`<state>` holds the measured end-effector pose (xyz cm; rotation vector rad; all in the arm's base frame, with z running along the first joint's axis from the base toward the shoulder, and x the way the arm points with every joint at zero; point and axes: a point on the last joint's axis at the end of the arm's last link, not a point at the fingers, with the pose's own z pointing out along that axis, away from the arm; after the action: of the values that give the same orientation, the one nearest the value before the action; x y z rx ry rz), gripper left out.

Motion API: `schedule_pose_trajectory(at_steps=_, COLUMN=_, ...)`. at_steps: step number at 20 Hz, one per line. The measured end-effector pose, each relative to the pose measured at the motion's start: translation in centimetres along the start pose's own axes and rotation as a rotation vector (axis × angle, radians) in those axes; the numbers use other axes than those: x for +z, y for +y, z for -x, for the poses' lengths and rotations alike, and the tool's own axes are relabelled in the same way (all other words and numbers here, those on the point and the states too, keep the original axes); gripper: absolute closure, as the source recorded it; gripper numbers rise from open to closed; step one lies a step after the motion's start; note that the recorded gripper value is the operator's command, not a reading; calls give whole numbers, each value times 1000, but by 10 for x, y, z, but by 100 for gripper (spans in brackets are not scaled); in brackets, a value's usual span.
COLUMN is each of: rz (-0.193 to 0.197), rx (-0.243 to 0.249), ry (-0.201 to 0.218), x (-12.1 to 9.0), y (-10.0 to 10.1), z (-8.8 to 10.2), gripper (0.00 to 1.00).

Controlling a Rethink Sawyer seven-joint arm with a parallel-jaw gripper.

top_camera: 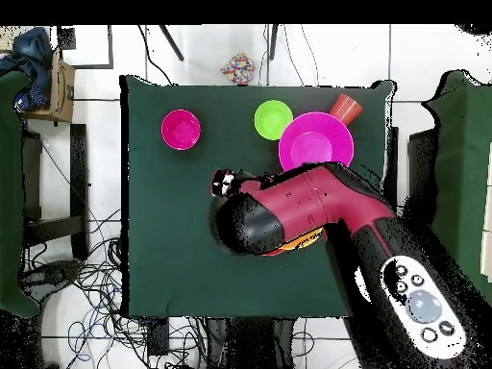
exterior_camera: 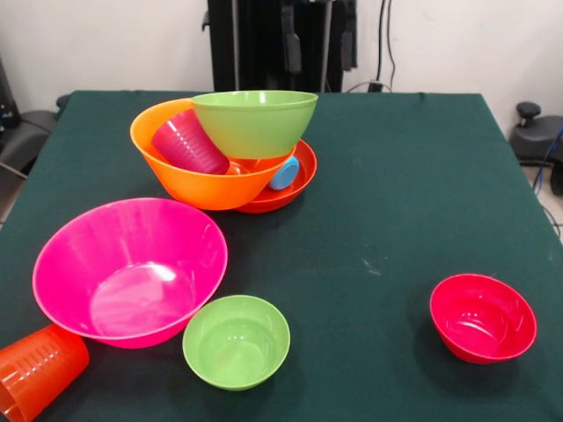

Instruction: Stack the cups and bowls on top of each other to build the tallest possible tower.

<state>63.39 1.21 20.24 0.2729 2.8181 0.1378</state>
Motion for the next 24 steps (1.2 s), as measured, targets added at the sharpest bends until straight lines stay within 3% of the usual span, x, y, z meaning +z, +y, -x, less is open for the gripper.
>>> schedule_pose_trajectory(at_steps=1, rz=-3, rx=-20, ry=-22, x=3, y=4, z=4, gripper=0)
schedule_pose_trajectory(at_steps=3, rz=6, rx=-87, ry=-109, x=11, y=23, z=18, gripper=0)
schedule_pose_trajectory(at_steps=9, rz=45, rx=-118, ry=-200, x=17, y=60, z=45, gripper=0)
schedule_pose_trajectory(at_steps=17, rz=33, rx=-125, ry=-238, x=23, y=86, z=65, gripper=0)
schedule_pose_trajectory(at_steps=24, rz=-7, rx=-157, ry=-225, x=44, y=103, z=54, gripper=0)
